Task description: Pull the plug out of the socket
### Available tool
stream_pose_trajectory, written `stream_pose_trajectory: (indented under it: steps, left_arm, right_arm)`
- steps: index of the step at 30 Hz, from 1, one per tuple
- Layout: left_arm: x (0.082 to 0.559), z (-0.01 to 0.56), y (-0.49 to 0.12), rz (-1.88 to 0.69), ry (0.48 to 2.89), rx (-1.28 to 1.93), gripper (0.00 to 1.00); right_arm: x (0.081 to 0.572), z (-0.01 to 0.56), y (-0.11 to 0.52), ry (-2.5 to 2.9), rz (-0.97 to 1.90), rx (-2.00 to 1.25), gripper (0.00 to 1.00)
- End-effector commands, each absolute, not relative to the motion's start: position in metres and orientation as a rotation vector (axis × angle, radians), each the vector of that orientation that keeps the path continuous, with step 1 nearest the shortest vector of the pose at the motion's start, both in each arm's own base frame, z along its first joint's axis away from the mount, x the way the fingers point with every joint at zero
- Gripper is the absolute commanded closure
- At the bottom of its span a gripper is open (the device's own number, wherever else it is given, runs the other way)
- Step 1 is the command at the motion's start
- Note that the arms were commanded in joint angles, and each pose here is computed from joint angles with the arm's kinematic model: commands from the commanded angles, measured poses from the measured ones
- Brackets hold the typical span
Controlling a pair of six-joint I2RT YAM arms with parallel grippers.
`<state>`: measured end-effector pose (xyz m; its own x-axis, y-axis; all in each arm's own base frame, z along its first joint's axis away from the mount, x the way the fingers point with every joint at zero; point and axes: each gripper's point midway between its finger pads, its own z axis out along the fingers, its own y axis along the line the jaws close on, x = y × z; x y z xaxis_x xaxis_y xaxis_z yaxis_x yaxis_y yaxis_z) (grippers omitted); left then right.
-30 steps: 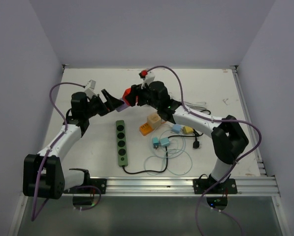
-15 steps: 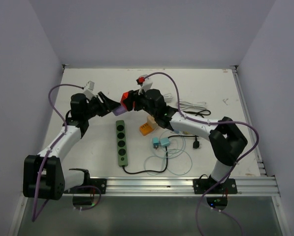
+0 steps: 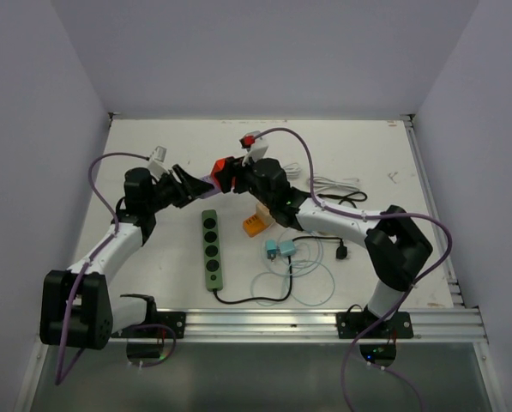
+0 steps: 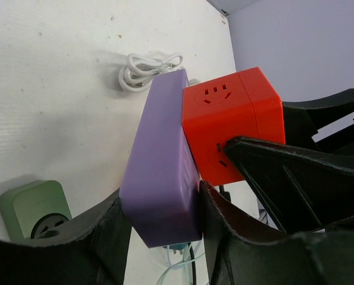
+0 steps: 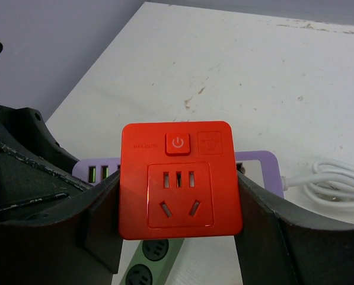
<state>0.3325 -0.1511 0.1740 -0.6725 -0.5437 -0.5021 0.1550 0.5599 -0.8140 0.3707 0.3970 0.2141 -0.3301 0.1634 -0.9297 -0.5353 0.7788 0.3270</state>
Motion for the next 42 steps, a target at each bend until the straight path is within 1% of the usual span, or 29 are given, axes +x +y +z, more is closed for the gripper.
stream_pose_trajectory:
  steps: [1,8,11,12,15,19,23,32,34,37,40,42]
  left_arm:
    - [0.336,0.193,-0.155,-1.191,1.949,-0.263,0.53]
    - [0.341,0.2,-0.155,-1.187,1.925,-0.265,0.68]
    - [0.343,0.2,-0.154,-1.177,1.929,-0.266,0.87]
    - [0.344,0.199,-0.153,-1.164,1.933,-0.26,1.0]
    - [0.347,0.198,-0.149,-1.106,1.935,-0.228,1.0]
    - [0.355,0.196,-0.134,-0.941,1.933,-0.177,1.0]
    - [0.357,0.184,-0.116,-0.777,1.967,-0.17,1.0]
    - [0.358,0.196,-0.117,-0.692,1.946,-0.12,1.0]
    - [0.357,0.202,-0.118,-0.687,1.931,-0.104,1.0]
    - [0.353,0.216,-0.118,-0.668,1.89,-0.074,1.0]
    - [0.35,0.228,-0.121,-0.653,1.862,-0.037,1.0]
    - [0.35,0.233,-0.123,-0.629,1.855,-0.01,1.0]
  right_arm:
    - [0.367,0.285,0.397,1.584,0.826,-0.208,1.0]
    - [0.359,0.281,0.397,1.58,0.808,-0.228,1.0]
    - [0.354,0.275,0.402,1.591,0.808,-0.249,1.0]
    - [0.353,0.274,0.403,1.596,0.81,-0.253,1.0]
    - [0.353,0.265,0.404,1.629,0.802,-0.259,1.0]
    - [0.353,0.25,0.404,1.717,0.769,-0.269,1.0]
    - [0.353,0.251,0.414,1.741,0.784,-0.303,1.0]
    - [0.341,0.251,0.432,1.787,0.875,-0.396,1.0]
    - [0.338,0.246,0.437,1.821,0.898,-0.419,0.95]
    - [0.327,0.243,0.448,1.85,1.023,-0.478,0.88]
    - [0.322,0.241,0.455,1.887,1.073,-0.519,0.83]
    - [0.319,0.243,0.457,1.895,1.105,-0.542,0.76]
